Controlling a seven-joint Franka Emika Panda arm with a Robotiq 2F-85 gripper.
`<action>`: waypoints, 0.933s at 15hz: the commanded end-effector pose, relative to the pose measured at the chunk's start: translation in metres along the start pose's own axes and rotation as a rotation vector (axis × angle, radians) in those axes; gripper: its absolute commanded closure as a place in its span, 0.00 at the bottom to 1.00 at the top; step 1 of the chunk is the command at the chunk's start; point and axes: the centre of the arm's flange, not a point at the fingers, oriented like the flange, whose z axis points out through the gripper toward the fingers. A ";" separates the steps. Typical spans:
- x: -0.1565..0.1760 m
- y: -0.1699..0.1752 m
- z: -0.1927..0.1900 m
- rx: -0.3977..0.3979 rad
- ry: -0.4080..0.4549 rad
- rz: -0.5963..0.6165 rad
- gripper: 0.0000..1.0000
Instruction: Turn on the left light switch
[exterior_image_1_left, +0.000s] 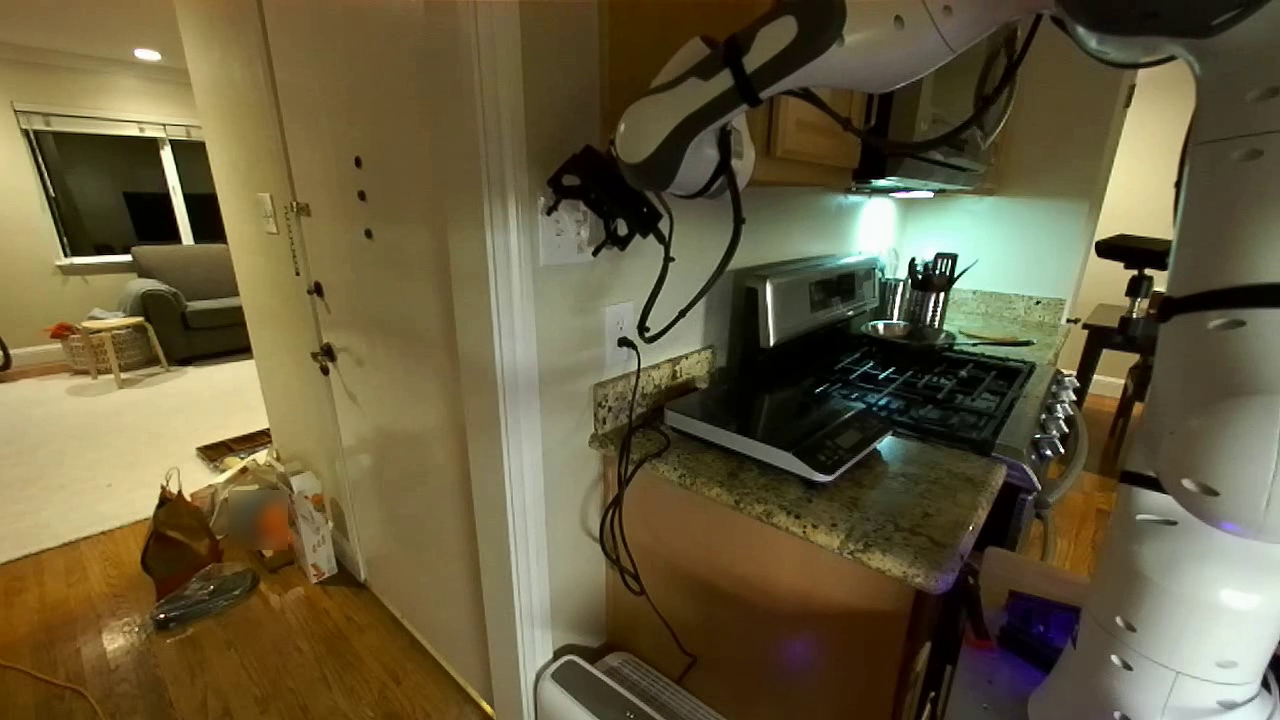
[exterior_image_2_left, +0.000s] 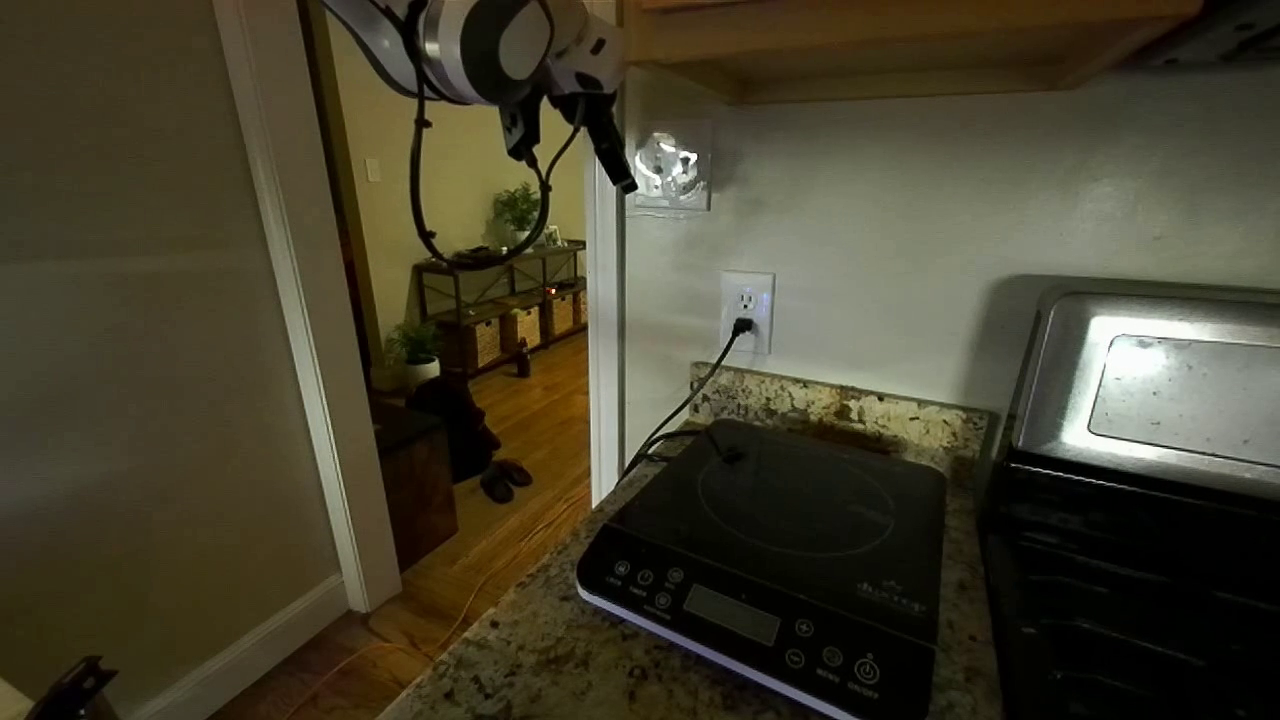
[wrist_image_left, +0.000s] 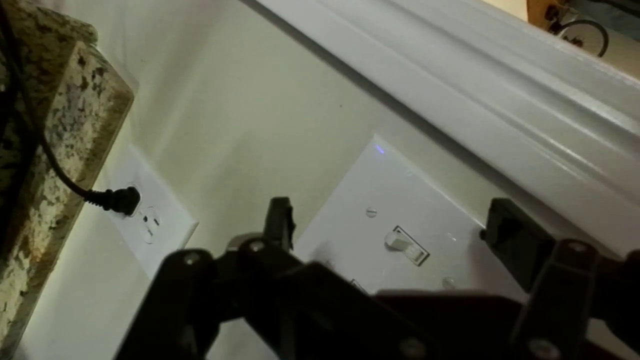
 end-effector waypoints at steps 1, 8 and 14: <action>0.009 -0.002 0.004 0.069 0.014 0.005 0.00; 0.014 -0.001 -0.001 0.111 0.034 -0.010 0.00; 0.005 -0.008 -0.001 0.089 0.024 -0.010 0.00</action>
